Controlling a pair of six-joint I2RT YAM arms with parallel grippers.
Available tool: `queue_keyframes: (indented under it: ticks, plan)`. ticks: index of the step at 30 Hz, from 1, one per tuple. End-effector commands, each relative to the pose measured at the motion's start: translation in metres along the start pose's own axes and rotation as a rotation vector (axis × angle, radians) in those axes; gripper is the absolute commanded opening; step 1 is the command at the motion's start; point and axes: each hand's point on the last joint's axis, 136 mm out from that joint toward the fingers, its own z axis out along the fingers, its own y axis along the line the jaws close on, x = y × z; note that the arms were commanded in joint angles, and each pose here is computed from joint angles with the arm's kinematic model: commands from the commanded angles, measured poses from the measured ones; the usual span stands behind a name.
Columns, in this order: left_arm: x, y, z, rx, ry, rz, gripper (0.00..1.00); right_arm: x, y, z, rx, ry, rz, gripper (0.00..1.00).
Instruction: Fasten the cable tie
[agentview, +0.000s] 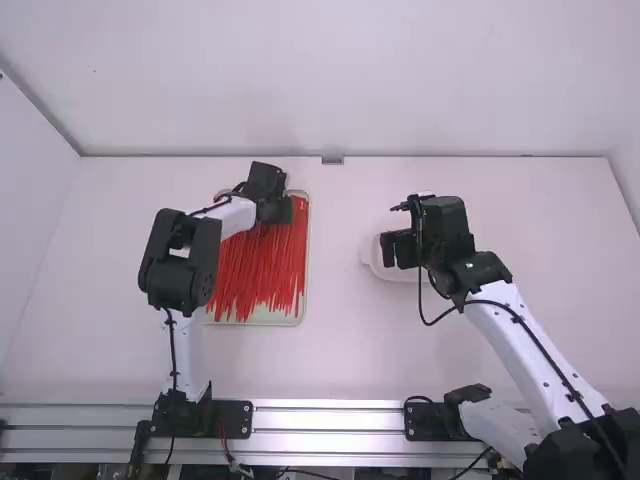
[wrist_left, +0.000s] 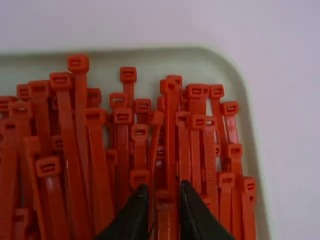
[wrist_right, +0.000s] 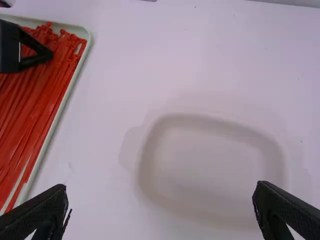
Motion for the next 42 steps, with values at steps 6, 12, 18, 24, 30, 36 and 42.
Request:
queue_keyframes:
  ticks: [6, 12, 18, 24, 30, 36, 42]
  plan:
    - [-0.0019, -0.0104, 0.0033, 0.021, 0.0, 0.012, 0.17, -0.0008, 0.001, -0.0033, -0.005, -0.011, 0.0, 0.98]
    - [0.0, -0.0107, 0.004, 0.011, 0.005, 0.015, 0.14, 0.0001, 0.0011, -0.0032, -0.006, -0.008, 0.001, 0.98]
    - [0.0003, -0.0106, 0.0042, 0.011, 0.006, 0.015, 0.14, 0.0003, 0.0013, -0.0032, -0.006, -0.007, 0.0, 0.98]
    - [0.0009, -0.0106, 0.0042, 0.01, 0.008, 0.023, 0.14, 0.0001, 0.0016, -0.0032, -0.007, -0.008, -0.001, 0.98]
    - [0.0007, -0.0105, 0.0042, 0.01, 0.007, 0.045, 0.14, 0.0002, 0.0013, -0.0032, -0.006, -0.007, 0.0, 0.98]
    - [0.0002, -0.0067, 0.0042, -0.012, 0.004, 0.041, 0.29, 0.0001, 0.005, -0.0032, -0.014, -0.008, -0.009, 0.98]
    - [-0.0027, -0.0063, 0.0041, -0.014, -0.007, 0.042, 0.28, -0.0007, 0.0032, -0.0032, -0.01, -0.011, -0.007, 0.98]
